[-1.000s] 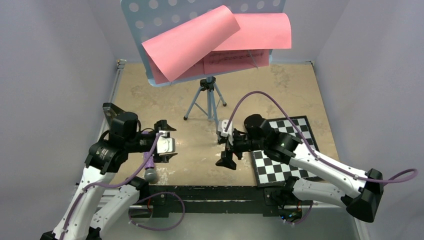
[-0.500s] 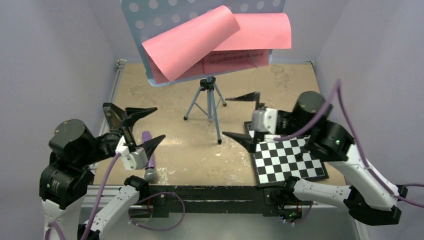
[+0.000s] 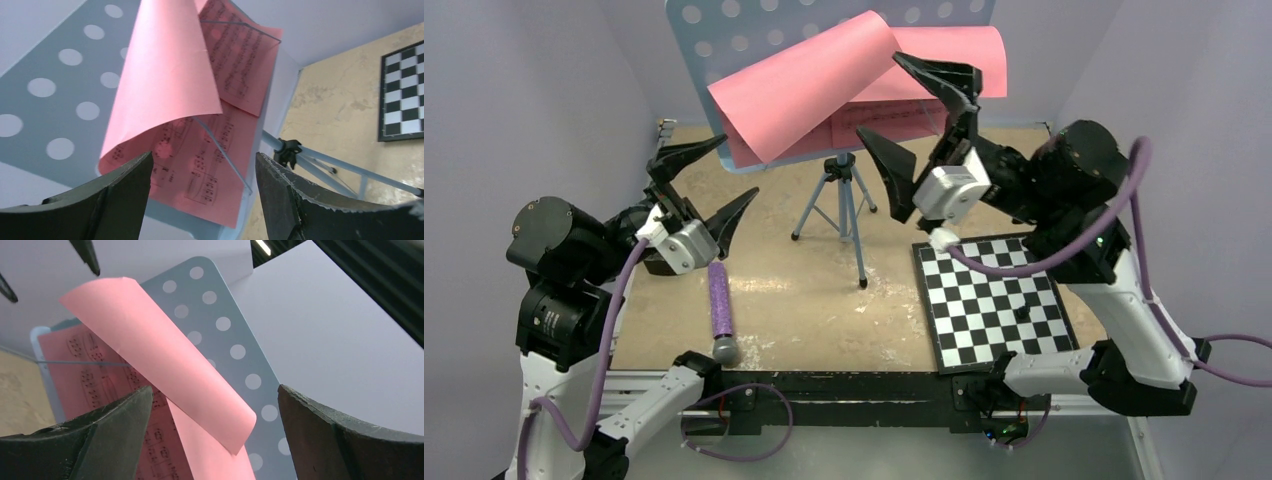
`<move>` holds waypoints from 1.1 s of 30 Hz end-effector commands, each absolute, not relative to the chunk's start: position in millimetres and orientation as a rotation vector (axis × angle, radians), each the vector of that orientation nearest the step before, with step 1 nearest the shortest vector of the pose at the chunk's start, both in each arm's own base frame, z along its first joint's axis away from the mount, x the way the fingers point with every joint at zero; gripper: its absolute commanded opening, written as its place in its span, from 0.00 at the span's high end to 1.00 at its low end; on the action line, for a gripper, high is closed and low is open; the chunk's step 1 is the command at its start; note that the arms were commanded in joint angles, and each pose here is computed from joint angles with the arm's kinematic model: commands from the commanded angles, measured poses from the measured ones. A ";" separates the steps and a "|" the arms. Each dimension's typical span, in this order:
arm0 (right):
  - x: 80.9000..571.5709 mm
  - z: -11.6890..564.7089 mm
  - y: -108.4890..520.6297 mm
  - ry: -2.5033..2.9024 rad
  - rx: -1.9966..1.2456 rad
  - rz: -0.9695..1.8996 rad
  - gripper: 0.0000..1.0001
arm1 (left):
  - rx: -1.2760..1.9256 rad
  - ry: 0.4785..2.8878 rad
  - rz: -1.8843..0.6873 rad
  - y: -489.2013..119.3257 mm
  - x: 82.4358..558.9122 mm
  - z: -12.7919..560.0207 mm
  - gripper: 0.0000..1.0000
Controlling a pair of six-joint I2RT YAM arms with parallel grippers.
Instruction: Pack up the instrument practice props
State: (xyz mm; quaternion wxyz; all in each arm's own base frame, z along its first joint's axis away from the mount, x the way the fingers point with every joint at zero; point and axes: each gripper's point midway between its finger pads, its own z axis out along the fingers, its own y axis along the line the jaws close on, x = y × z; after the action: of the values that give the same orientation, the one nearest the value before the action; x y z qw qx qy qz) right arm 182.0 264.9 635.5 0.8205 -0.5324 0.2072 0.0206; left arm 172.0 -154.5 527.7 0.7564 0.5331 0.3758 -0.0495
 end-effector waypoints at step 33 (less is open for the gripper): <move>207.5 670.9 338.6 -0.029 -1.137 -0.461 0.02 | 0.862 0.584 0.152 -126.8 191.0 624.9 0.20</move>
State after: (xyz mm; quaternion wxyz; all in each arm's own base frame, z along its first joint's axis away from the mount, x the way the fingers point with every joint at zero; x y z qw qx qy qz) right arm 215.7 346.2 622.1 0.7804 -0.6018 0.0187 -0.1689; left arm 203.8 -131.5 614.9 0.8535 0.4199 0.3025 0.0611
